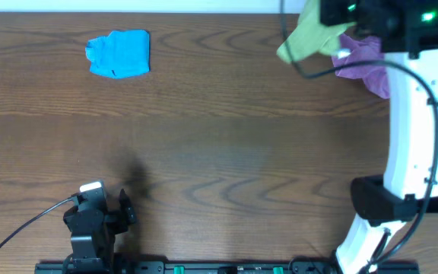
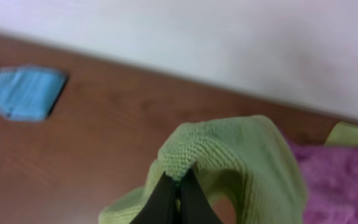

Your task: Fold the cloth

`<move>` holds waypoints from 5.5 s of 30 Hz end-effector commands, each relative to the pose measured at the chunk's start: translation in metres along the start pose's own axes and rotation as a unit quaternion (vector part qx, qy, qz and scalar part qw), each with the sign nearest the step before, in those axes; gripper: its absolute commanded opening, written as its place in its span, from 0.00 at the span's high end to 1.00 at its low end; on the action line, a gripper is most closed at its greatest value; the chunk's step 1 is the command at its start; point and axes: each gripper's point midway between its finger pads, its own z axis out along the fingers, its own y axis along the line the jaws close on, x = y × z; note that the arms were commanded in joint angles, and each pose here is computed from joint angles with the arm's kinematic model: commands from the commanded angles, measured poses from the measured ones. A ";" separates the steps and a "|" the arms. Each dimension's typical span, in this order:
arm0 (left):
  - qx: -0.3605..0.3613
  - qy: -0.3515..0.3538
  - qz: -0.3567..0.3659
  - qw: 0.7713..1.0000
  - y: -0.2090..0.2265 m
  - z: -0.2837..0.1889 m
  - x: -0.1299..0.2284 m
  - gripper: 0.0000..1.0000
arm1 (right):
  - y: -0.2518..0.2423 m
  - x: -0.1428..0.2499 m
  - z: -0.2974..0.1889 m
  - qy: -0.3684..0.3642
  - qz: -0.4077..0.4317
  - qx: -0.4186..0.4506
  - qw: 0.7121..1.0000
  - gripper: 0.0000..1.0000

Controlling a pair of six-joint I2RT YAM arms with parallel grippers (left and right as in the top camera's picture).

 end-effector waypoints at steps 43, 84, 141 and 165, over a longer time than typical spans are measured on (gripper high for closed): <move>-0.004 0.034 0.009 0.999 0.001 0.007 0.021 0.05 | 0.098 0.133 -0.015 0.037 -0.066 -0.089 0.993 0.96; -0.004 0.034 0.009 0.999 0.001 0.007 0.021 0.05 | -0.006 0.335 0.092 0.387 0.053 0.095 0.916 0.99; -0.004 0.034 0.009 0.999 0.001 0.007 0.021 0.05 | -0.049 0.412 0.157 0.407 0.123 0.094 0.900 0.98; -0.004 0.034 0.009 0.999 0.001 0.007 0.021 0.05 | -0.067 0.409 0.196 0.376 0.026 0.091 0.922 0.99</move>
